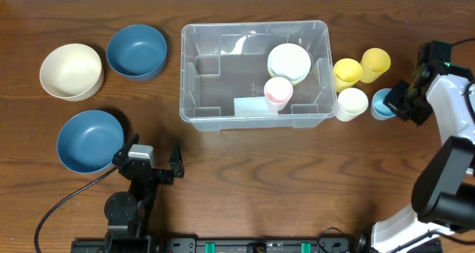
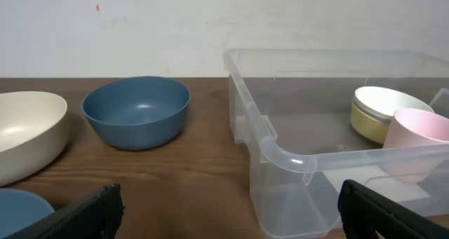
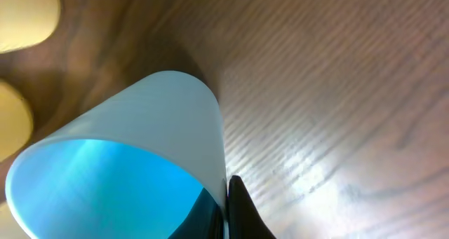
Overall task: Pack container
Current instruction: 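Grasp the light-blue cup rim with the right gripper, then carry the light-blue cup into the bin onto the pink cup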
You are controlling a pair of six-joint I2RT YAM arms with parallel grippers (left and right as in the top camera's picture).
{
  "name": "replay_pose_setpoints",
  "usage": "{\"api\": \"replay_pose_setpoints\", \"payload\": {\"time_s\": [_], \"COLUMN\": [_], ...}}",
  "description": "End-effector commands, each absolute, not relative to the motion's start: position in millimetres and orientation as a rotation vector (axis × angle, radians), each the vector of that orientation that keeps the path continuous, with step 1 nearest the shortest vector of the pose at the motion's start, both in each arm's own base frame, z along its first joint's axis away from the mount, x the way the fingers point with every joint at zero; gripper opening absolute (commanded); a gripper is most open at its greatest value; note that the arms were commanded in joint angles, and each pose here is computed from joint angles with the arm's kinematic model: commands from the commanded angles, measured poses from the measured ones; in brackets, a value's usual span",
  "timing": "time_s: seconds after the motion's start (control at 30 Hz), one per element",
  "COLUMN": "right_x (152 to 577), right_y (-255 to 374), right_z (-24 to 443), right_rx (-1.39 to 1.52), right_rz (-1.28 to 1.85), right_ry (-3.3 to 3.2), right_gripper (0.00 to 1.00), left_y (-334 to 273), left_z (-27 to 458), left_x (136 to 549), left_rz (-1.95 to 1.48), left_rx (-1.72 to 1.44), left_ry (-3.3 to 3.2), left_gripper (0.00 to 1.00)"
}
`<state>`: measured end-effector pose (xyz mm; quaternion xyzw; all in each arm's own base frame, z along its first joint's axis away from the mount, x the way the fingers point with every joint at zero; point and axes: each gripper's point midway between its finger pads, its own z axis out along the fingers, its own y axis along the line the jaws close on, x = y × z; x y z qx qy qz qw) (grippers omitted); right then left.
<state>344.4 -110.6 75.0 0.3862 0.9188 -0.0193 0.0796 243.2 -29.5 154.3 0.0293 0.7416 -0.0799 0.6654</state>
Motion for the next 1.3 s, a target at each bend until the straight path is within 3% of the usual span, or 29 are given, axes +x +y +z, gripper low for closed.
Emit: {"api": "replay_pose_setpoints", "payload": {"time_s": [0.0, 0.33, 0.5, 0.67, 0.93, 1.27], "right_x": [361.4, 354.6, 353.8, 367.8, 394.5, 400.3], "right_y": [-108.1, -18.9, 40.4, 89.2, 150.4, 163.2], "right_z": [146.2, 290.8, 315.5, 297.8, 212.2, 151.6], "right_rx": [1.046, 0.52, 0.301, 0.197, 0.111, 0.151], "right_rz": [0.035, 0.346, 0.416, 0.404, 0.392, 0.353], "right_ry": [2.59, 2.308, 2.259, 2.305, 2.517, 2.668], "right_gripper": [0.01, 0.01, 0.01, 0.01, 0.01, 0.01], "left_y": [-30.2, -30.2, -30.2, -30.2, -30.2, -30.2], "left_z": [137.1, 137.1, 137.1, 137.1, 137.1, 137.1], "left_x": [242.5, 242.5, 242.5, 242.5, 242.5, 242.5], "left_rz": [-0.184, -0.184, -0.184, -0.184, -0.184, -0.184], "left_rx": [0.072, 0.072, 0.072, 0.072, 0.072, 0.072], "left_ry": [1.726, 1.726, 1.726, 1.726, 1.726, 1.726], "left_gripper": [0.98, 0.98, 0.98, 0.98, 0.98, 0.98]}}
